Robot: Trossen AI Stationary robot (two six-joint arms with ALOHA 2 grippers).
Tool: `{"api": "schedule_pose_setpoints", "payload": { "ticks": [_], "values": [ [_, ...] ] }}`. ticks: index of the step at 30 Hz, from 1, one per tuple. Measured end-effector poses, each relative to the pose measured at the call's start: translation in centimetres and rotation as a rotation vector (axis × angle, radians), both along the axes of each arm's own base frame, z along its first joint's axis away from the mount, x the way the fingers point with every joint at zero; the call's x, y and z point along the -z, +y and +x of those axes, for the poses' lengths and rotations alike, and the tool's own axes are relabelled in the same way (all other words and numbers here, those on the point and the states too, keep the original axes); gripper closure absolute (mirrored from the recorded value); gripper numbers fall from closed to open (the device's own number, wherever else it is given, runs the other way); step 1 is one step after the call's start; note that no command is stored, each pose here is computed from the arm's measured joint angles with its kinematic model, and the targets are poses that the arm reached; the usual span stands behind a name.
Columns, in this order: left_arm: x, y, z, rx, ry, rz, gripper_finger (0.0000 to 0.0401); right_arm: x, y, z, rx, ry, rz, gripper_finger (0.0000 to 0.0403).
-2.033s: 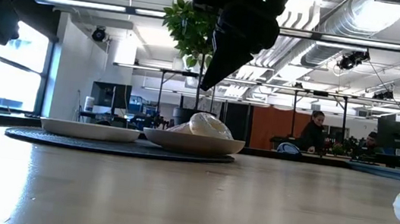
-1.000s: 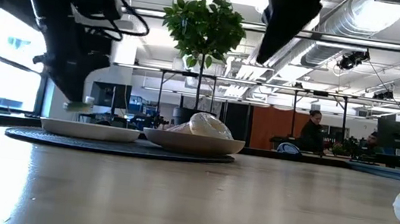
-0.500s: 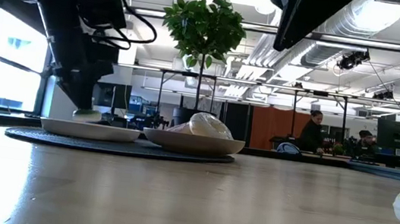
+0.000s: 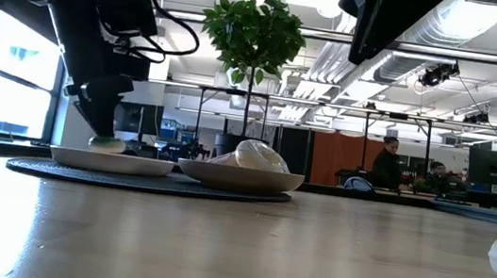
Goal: Pick & Place donuts
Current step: Put the small green donut onto the white plate, then put the small yellow donut onto the white plate
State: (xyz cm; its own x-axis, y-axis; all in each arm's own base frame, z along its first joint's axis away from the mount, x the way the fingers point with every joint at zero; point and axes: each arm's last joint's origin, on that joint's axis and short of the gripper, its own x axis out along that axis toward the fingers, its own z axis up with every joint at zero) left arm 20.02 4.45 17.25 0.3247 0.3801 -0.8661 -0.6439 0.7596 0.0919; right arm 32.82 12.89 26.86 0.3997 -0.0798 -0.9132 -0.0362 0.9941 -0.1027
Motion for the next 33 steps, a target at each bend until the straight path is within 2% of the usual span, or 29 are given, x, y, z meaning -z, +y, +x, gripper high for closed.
{"api": "schedule_pose_setpoints", "payload": {
  "ticks": [3,6,9,13,18,25,29,33],
  "values": [
    [0.0,0.1,-0.1,0.01,0.016,0.009,0.0376,0.1,-0.1,-0.1,0.019,0.013,0.003,0.029],
    [0.3,0.1,0.1,0.009,0.031,0.013,0.0342,0.3,-0.1,-0.3,0.015,0.043,0.008,0.028],
    [0.8,0.1,0.0,0.007,0.074,0.011,0.0308,0.7,0.1,-0.2,0.065,0.061,0.018,0.0269],
    [1.1,0.2,0.1,-0.003,0.094,0.033,0.028,1.7,0.6,-0.4,0.088,0.122,0.021,0.0257],
    [0.0,0.3,0.8,-0.005,0.06,0.031,0.0275,4.0,2.1,-0.1,0.118,0.204,0.061,0.0256],
    [-3.4,0.2,2.1,0.045,0.027,0.005,0.0275,7.7,4.4,0.2,0.166,0.354,0.149,0.0256],
    [-4.9,0.3,2.8,0.071,-0.012,0.026,0.0274,8.8,5.6,-0.1,0.198,0.439,0.244,0.0256],
    [-5.3,0.4,3.0,0.066,-0.029,0.04,0.0274,8.9,6.6,-0.5,0.177,0.445,0.26,0.0256]
  ]
}}
